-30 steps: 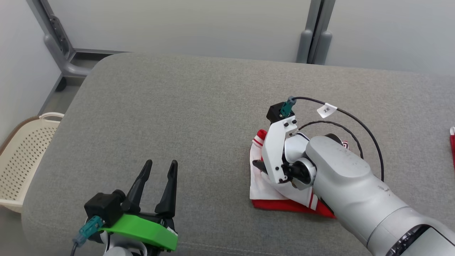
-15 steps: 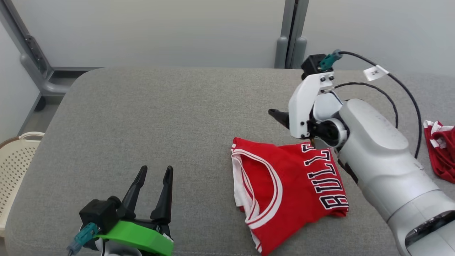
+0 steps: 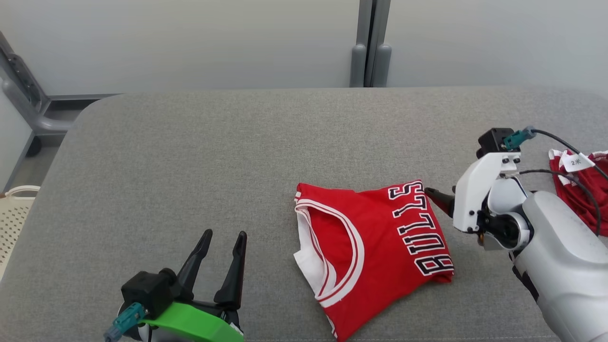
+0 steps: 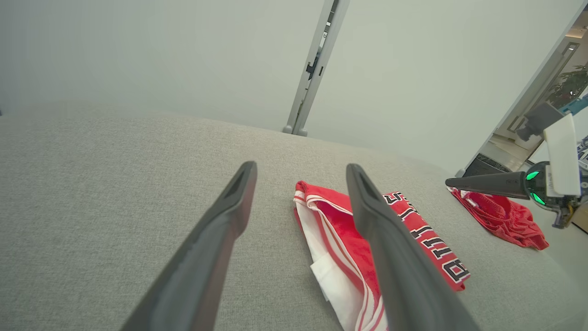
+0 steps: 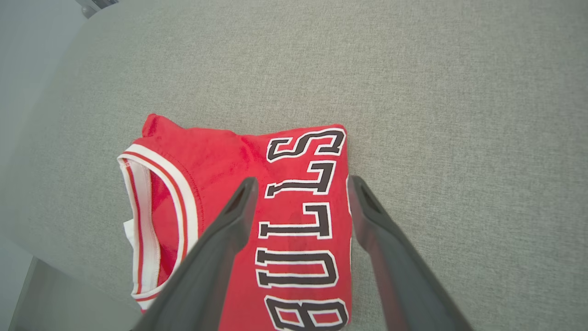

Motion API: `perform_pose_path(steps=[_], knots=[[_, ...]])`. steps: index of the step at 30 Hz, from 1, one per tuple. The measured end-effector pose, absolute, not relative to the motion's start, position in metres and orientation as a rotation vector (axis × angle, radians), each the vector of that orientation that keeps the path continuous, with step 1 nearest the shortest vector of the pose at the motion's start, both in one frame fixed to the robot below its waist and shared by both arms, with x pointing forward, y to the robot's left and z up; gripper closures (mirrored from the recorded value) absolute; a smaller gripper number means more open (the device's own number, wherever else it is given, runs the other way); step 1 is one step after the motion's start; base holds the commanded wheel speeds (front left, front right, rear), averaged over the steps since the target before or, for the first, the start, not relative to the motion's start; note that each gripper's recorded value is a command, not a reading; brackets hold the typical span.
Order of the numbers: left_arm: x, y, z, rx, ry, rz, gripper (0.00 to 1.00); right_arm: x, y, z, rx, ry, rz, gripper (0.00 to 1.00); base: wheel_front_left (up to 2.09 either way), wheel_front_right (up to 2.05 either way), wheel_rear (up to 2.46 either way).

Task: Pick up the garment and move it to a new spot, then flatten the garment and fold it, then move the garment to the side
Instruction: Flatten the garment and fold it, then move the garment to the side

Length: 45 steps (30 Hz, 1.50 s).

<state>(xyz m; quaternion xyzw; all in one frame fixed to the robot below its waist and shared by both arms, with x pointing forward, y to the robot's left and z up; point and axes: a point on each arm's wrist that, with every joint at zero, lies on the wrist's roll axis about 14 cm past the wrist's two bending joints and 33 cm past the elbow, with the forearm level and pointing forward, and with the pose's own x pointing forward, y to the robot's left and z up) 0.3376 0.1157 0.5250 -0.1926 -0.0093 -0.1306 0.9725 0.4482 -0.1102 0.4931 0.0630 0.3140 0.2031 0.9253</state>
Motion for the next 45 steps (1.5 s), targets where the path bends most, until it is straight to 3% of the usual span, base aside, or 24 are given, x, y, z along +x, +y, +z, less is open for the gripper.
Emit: perform_pose_path(steps=[5, 18, 40, 41, 42, 45], knots=[[0.339, 0.109, 0.522, -0.39, 0.0, -0.283, 0.0, 0.437, -0.12, 0.472, 0.129, 0.669, 0.405, 0.0, 0.0, 0.0, 0.0], [0.358, 0.113, 0.516, -0.369, 0.027, -0.275, 0.0, 0.453, -0.126, 0.445, 0.149, 0.678, 0.389, 0.0, 0.0, 0.0, 0.0], [0.371, 0.136, 0.501, -0.348, 0.063, -0.201, 0.0, 0.46, -0.092, 0.396, 0.269, 0.83, 0.467, 0.0, 0.0, 0.0, 0.0], [0.372, 0.136, 0.501, -0.347, 0.06, -0.201, 0.0, 0.46, -0.09, 0.396, 0.269, 0.831, 0.472, 0.18, 0.0, 0.0, 0.0], [0.372, 0.136, 0.501, -0.347, 0.061, -0.2, 0.0, 0.46, -0.088, 0.396, 0.271, 0.829, 0.476, 0.53, 0.0, 0.0, 0.0], [0.371, 0.137, 0.501, -0.346, 0.062, -0.197, 0.0, 0.461, -0.084, 0.397, 0.263, 0.817, 0.49, 1.0, 0.0, 0.0, 0.0]])
